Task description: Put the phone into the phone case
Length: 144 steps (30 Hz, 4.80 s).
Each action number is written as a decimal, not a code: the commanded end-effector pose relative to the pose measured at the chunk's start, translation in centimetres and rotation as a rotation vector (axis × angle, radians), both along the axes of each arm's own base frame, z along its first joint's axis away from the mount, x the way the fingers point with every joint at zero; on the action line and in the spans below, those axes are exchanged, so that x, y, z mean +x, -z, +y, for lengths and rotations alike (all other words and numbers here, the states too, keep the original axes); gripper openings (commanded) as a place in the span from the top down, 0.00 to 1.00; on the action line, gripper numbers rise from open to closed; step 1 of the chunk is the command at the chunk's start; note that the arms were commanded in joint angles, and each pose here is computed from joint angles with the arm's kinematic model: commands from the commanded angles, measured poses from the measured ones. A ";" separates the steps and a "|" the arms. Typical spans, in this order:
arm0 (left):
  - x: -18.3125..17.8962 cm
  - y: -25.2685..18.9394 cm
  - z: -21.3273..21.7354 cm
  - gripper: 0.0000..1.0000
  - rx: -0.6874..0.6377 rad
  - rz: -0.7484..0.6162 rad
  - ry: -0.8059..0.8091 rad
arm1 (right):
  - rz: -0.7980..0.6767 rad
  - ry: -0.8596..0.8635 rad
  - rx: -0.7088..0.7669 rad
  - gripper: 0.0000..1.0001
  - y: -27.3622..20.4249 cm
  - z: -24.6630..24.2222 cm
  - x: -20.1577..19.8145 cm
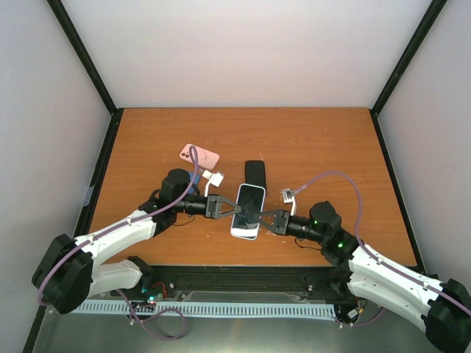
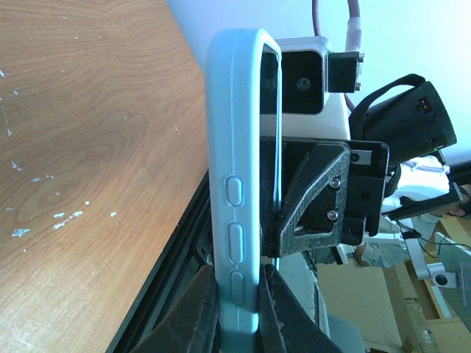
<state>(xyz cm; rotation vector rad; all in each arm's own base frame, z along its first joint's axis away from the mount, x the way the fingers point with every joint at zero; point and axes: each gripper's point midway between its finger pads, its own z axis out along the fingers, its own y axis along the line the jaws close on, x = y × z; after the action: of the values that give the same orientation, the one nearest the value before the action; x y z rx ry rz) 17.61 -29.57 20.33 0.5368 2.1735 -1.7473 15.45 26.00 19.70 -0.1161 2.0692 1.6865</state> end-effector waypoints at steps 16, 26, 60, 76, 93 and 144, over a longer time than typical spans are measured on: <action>6.2 1.8 6.0 0.00 0.357 -0.102 -0.505 | -0.023 0.194 -0.506 0.97 3.0 -5.3 7.5; 7.2 4.4 9.1 0.00 0.527 -0.090 -0.617 | 0.024 0.290 -0.573 0.97 3.8 -9.3 17.1; 7.0 6.1 9.1 0.00 0.522 -0.080 -0.593 | -0.004 0.443 -0.755 0.97 11.8 -8.5 32.6; 7.1 5.9 10.7 0.00 0.564 -0.054 -0.657 | 0.001 0.318 -0.700 0.97 6.6 -7.7 28.5; 10.3 8.5 15.5 0.00 0.766 0.027 -0.826 | 0.194 0.150 -0.724 0.92 12.3 -10.1 23.8; 19.6 18.8 19.5 0.01 1.166 0.038 -0.683 | 0.164 0.281 -0.626 0.00 7.8 -12.1 16.7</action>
<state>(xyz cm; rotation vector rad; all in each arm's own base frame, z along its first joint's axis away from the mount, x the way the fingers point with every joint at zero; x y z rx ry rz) 36.42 -9.21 1.68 -0.1049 2.7337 -0.0025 32.49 13.69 11.59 0.1140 2.5487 0.8481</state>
